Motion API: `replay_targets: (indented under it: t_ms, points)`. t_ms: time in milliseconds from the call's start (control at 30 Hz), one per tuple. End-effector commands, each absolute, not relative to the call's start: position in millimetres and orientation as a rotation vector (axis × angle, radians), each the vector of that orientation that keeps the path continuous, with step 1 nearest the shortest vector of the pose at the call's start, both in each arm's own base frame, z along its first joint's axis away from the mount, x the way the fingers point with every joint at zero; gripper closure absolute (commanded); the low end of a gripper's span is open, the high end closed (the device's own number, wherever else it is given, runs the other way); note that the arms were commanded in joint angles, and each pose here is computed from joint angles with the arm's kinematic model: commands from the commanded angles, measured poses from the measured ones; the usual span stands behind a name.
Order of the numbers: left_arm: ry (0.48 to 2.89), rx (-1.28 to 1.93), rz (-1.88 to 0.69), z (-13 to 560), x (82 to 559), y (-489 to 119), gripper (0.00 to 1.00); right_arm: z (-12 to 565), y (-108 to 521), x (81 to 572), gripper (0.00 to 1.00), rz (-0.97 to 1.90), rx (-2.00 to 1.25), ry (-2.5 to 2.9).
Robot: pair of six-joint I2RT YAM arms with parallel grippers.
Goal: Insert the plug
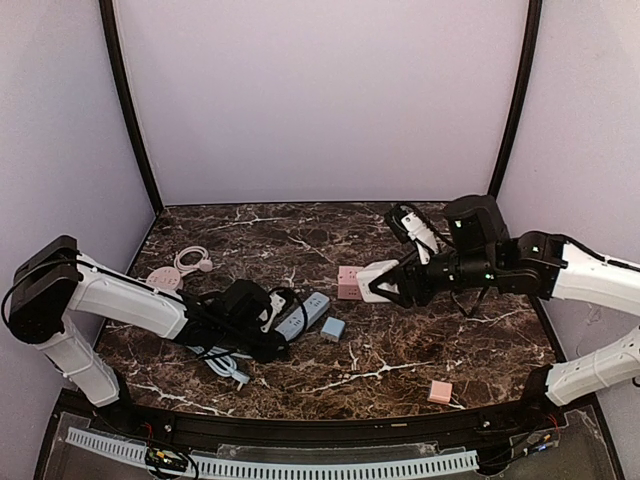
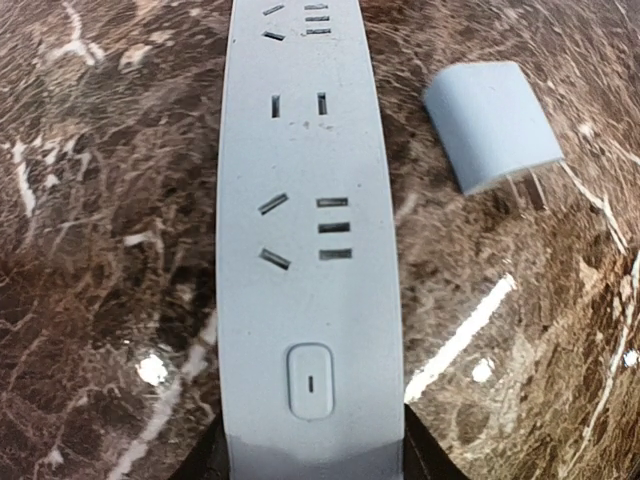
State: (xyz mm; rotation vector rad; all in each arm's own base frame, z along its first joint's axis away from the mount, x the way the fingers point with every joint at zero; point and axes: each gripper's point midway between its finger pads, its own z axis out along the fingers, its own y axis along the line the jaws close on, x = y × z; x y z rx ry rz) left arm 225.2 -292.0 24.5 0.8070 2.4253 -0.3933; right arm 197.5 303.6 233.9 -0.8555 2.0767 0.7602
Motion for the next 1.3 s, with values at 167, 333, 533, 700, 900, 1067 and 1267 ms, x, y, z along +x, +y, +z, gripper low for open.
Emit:
replay_targets:
  t_ms: [167,333,533,700,900,1067,1267]
  points:
    - [2.361,0.936,-0.495,36.7,202.7,-327.3,0.72,222.8,318.1,201.6,1.0,0.684,-0.914,2.264]
    - [2.351,0.968,-0.481,34.3,198.2,-335.7,0.71,208.1,321.1,203.0,1.0,0.627,-0.944,2.334]
    - [2.306,1.062,-0.489,34.2,184.7,-355.7,0.71,197.3,314.2,203.9,1.0,0.539,-0.934,2.42]
    - [2.263,1.138,-0.512,35.4,174.8,-379.3,0.71,186.6,292.6,207.4,1.0,0.394,-0.881,2.495]
    - [2.201,1.261,-0.542,34.8,158.6,-402.4,0.73,184.6,267.2,203.2,1.0,0.316,-0.799,2.526]
    - [2.147,1.361,-0.539,32.1,150.0,-414.0,0.73,182.4,252.8,195.0,1.0,0.286,-0.776,2.565]
    - [2.149,1.359,-0.394,26.5,163.7,-401.6,0.72,179.0,256.6,187.6,1.0,0.332,-0.777,2.608]
